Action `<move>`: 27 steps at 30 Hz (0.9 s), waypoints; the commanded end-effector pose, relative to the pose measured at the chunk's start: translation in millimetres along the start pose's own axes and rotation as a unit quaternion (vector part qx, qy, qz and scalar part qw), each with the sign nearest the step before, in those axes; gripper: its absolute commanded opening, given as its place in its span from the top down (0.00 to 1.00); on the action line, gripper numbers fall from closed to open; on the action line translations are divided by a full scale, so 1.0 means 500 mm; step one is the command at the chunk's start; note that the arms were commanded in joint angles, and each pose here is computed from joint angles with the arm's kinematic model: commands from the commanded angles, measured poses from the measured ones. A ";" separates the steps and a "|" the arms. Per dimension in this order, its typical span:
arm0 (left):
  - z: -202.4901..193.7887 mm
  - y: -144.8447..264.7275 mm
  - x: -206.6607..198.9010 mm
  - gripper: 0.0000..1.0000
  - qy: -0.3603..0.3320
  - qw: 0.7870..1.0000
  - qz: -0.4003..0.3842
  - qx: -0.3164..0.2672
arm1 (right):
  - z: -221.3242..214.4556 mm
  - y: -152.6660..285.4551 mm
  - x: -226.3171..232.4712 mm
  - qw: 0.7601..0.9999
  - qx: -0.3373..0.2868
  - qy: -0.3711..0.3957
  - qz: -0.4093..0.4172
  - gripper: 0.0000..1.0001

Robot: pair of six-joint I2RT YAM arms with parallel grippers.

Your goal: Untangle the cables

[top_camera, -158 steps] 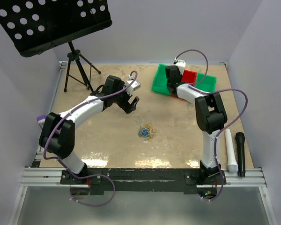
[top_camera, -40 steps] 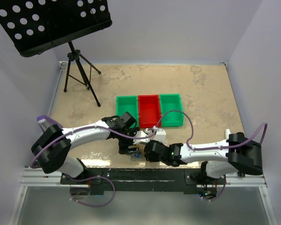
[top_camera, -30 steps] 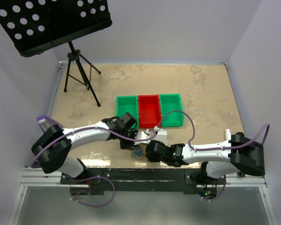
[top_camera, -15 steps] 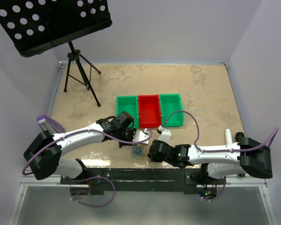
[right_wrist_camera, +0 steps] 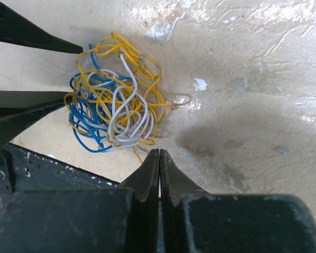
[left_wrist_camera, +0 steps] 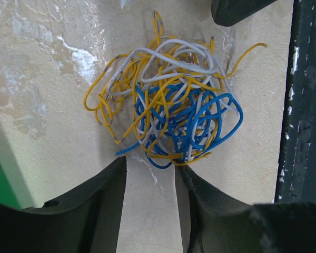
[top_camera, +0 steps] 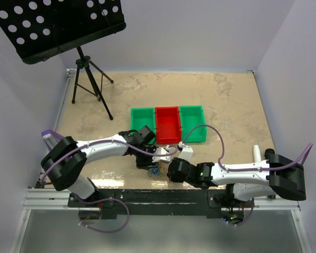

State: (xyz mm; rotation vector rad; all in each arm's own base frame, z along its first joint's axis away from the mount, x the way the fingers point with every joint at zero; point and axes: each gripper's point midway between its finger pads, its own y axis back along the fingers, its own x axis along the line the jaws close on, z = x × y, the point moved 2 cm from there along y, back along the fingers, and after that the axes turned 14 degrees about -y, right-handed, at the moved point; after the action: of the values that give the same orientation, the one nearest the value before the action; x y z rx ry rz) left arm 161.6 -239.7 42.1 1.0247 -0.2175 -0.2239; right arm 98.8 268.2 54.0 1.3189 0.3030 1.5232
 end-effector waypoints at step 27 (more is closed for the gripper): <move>0.050 0.029 0.028 1.00 0.011 0.999 0.026 -0.037 | 0.012 -0.035 0.008 0.999 -0.043 -0.029 0.016 0.65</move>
State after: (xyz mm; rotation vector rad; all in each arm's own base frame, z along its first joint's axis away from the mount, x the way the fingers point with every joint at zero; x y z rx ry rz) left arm 168.5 -255.8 56.3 0.9785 -0.1914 -0.1914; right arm 103.2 267.8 40.0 1.3123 0.2655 1.5031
